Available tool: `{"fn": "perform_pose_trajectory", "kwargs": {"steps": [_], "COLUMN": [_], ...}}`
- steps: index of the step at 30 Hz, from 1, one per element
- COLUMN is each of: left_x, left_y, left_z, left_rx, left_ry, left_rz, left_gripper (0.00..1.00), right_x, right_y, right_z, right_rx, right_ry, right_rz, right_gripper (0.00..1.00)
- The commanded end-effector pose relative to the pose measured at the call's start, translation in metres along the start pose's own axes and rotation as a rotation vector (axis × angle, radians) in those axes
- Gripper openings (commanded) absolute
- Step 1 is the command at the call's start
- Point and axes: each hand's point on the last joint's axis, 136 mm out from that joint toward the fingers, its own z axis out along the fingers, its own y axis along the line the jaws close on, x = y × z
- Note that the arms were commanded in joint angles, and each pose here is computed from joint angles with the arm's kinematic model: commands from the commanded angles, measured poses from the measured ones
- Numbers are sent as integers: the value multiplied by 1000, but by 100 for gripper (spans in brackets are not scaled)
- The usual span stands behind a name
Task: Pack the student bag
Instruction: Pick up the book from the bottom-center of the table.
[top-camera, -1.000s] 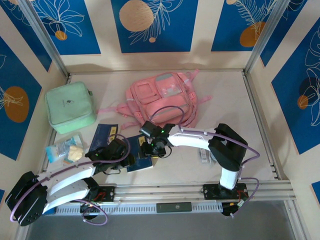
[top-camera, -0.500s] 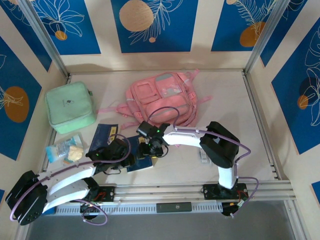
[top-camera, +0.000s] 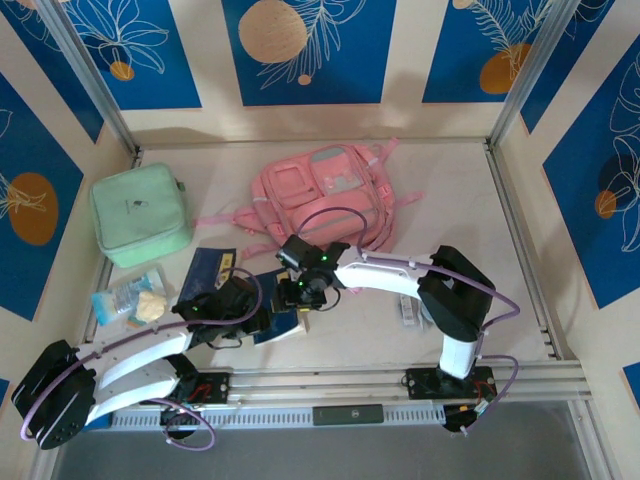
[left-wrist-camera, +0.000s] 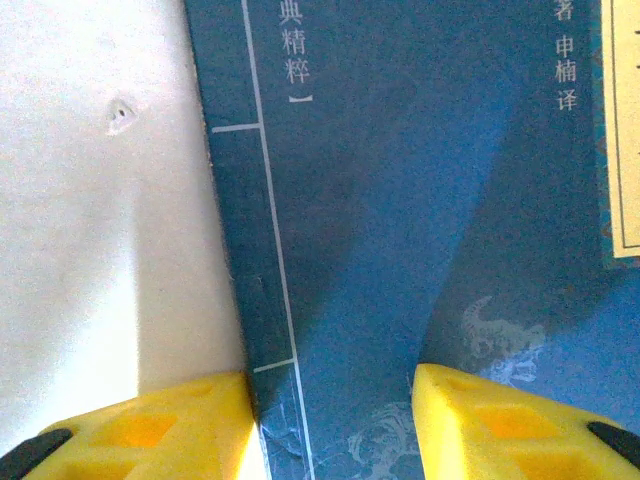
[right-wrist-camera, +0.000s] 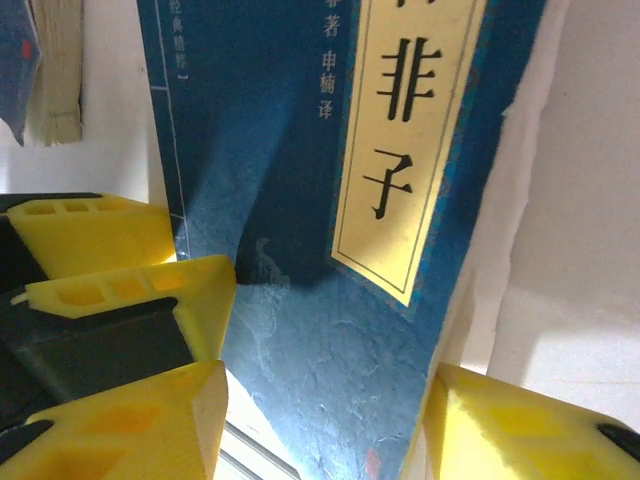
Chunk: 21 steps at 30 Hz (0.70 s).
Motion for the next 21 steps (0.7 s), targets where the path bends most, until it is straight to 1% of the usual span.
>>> {"fn": "perform_pose_trajectory", "kwargs": {"steps": [1, 5, 10, 13, 15, 21], "left_x": [6, 6, 5, 4, 4, 4], "left_y": [5, 4, 0, -5, -8, -5], "left_z": [5, 4, 3, 3, 4, 4], "left_rx": [-25, -22, -9, 13, 24, 8], "left_ry": [21, 18, 16, 14, 14, 11], "left_rz": [14, 11, 13, 10, 12, 12], "left_gripper": [49, 49, 48, 48, 48, 48], "right_x": [6, 6, 6, 6, 5, 5], "right_y": [4, 3, 0, 3, 4, 2], "right_z": [-4, -1, 0, 0, 0, -5], "right_rx": [-47, -82, -82, -111, -134, -120], "right_ry": [22, 39, 45, 54, 62, 51], "right_rz": [12, 52, 84, 99, 111, 107], "right_gripper": [50, 45, 34, 29, 24, 18]}}
